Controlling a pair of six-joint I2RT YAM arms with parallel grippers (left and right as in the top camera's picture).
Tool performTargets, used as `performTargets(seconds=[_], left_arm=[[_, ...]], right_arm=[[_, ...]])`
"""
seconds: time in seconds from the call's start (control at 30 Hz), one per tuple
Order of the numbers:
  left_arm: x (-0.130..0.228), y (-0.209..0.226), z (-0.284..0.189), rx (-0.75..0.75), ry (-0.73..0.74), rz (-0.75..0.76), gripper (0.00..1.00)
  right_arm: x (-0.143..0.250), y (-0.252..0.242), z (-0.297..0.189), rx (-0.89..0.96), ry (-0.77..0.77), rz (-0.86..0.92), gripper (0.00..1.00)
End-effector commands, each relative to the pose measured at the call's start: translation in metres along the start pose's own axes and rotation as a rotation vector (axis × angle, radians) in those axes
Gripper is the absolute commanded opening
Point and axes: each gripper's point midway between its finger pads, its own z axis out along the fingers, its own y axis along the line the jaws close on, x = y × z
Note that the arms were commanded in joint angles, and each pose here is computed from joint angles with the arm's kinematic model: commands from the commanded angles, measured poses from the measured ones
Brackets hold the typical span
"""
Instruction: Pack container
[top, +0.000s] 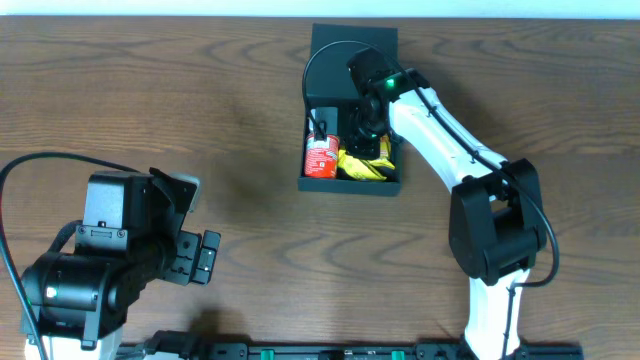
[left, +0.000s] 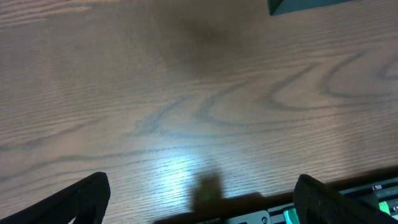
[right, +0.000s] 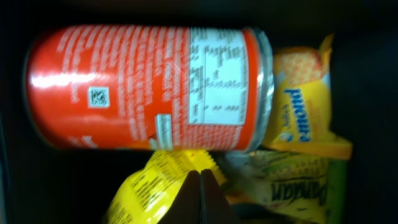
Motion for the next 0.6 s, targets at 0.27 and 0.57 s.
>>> performTargets(seconds=[0.27, 0.57], left_arm=[[0.003, 0.0, 0.0, 0.003, 0.012, -0.016, 0.95], [0.003, 0.0, 0.001, 0.003, 0.011, -0.015, 0.95]], right_arm=[[0.002, -0.033, 0.0, 0.133, 0.004, 0.197, 0.02], [0.02, -0.025, 0.016, 0.105, 0.077, 0.249, 0.01]])
